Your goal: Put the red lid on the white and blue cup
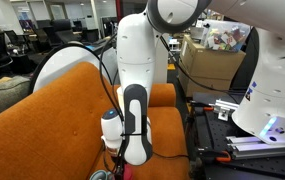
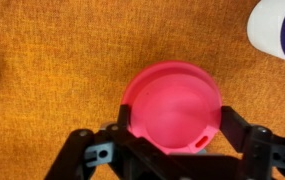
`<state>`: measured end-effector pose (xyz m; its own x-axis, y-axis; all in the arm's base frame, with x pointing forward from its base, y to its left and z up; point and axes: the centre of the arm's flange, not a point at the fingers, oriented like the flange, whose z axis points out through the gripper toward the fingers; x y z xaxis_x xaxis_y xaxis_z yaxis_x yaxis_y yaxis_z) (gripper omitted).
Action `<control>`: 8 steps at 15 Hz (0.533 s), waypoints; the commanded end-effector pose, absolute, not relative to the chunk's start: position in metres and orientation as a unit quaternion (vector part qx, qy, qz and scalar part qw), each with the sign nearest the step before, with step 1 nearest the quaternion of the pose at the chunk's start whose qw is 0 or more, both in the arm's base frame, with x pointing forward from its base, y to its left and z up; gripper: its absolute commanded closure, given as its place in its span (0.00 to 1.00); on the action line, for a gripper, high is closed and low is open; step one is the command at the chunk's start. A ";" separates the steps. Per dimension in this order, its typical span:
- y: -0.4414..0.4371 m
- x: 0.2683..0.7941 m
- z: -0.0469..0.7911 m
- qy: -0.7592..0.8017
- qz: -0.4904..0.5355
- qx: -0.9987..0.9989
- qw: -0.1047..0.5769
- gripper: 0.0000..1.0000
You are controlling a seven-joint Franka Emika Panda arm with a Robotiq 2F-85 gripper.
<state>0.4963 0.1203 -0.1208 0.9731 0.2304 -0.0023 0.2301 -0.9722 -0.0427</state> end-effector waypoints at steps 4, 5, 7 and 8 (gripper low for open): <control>0.122 0.485 -0.076 -0.103 -0.053 -0.993 0.003 0.36; 0.123 0.485 -0.069 -0.103 -0.063 -0.993 0.001 0.36; 0.128 0.485 -0.054 -0.104 -0.084 -0.991 0.000 0.36; 0.133 0.483 -0.046 -0.108 -0.093 -0.990 0.004 0.36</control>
